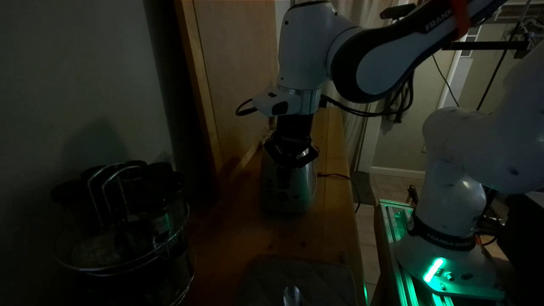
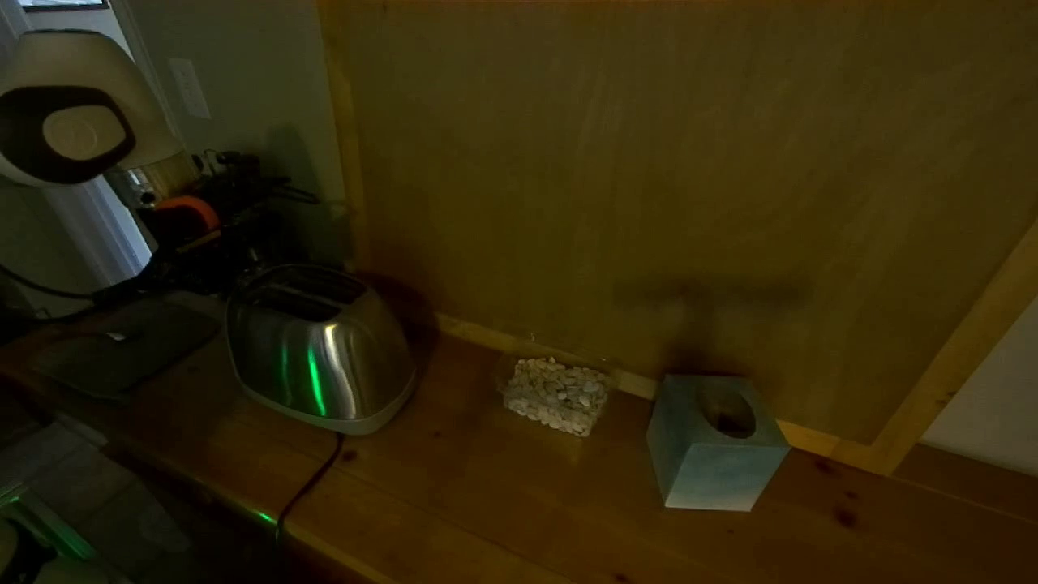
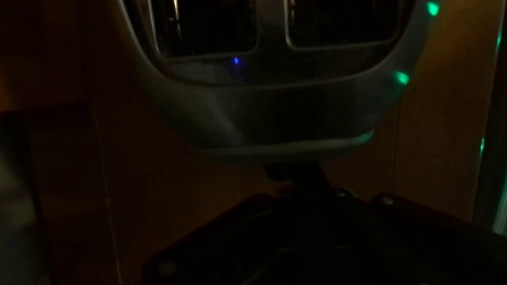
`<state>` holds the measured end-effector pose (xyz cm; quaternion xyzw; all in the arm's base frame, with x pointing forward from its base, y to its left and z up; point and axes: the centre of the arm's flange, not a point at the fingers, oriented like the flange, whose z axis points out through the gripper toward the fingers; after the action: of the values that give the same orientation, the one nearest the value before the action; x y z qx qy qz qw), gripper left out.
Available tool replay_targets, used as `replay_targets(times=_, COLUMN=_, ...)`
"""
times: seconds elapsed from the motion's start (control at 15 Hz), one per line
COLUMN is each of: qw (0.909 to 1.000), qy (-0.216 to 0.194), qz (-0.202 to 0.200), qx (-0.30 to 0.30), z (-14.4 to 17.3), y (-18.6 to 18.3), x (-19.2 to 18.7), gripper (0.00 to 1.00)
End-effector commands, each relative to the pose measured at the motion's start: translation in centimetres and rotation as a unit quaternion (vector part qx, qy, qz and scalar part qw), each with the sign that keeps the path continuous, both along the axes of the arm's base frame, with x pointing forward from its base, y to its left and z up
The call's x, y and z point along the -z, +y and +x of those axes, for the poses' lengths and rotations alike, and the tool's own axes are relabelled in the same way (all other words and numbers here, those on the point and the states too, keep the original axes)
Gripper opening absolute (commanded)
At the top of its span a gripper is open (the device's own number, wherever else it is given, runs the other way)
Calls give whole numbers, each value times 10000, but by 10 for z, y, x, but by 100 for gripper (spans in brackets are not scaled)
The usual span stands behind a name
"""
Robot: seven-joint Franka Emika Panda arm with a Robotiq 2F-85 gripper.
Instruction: Push down the toaster lever
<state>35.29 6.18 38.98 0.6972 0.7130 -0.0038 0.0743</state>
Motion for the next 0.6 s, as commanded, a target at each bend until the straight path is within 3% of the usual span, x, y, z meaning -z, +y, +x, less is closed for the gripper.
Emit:
replay_targets(times=0.0, qw=9999, qy=-20, qz=-91, qx=35, z=3, y=-4, x=24, gripper=0)
replay_targets(times=0.53, qw=9998, qy=168, qz=-94, qx=49, z=3, y=-2, x=38, gripper=0)
